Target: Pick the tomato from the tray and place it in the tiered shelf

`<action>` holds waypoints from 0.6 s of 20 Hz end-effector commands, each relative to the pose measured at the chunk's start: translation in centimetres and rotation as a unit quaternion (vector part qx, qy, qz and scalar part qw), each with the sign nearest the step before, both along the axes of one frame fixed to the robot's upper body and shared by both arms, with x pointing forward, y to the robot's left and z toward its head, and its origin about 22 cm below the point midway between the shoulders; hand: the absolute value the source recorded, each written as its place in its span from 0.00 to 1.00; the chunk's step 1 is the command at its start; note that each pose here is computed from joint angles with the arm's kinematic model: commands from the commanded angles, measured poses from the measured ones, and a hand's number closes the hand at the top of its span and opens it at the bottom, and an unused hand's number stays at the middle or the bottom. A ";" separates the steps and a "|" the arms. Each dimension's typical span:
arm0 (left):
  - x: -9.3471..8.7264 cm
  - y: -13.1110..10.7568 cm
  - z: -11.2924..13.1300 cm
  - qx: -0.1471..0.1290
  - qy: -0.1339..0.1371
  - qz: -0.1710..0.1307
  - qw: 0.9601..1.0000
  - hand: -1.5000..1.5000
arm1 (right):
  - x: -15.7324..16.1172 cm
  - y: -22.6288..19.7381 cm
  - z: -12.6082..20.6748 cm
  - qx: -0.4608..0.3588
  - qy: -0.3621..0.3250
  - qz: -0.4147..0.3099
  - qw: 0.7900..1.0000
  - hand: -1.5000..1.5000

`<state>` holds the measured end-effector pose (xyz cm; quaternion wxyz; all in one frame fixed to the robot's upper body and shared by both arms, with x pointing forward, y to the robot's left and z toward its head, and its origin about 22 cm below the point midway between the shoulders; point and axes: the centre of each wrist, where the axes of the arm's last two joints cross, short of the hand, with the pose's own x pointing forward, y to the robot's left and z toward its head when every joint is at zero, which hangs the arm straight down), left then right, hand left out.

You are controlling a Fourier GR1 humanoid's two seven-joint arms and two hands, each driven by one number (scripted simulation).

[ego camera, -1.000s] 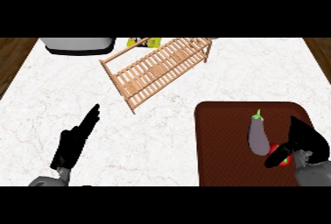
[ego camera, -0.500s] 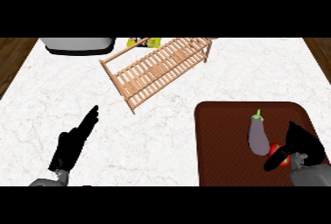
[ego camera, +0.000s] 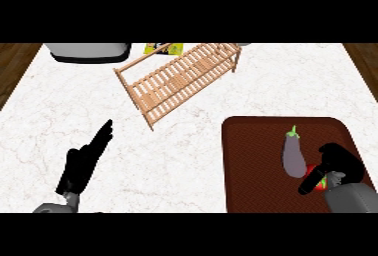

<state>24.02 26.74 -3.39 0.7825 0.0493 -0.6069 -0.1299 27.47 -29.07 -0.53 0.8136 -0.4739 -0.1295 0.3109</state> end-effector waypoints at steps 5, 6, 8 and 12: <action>0.3 0.8 -0.2 -0.009 -0.004 0.005 1.000 0.50 | -0.3 0.4 -2.7 0.003 0.000 0.023 1.000 1.00; 0.0 -0.1 -0.1 0.005 -0.004 -0.003 1.000 0.50 | -0.3 1.2 -2.4 -0.007 -0.009 0.019 1.000 1.00; 0.9 0.4 1.1 0.009 -0.002 -0.005 1.000 0.50 | 0.0 2.2 -1.9 -0.022 -0.022 0.021 0.999 1.00; -0.4 -1.0 -0.5 -0.005 0.008 -0.002 1.000 0.50 | 0.5 3.6 -0.7 -0.065 -0.048 0.010 0.997 1.00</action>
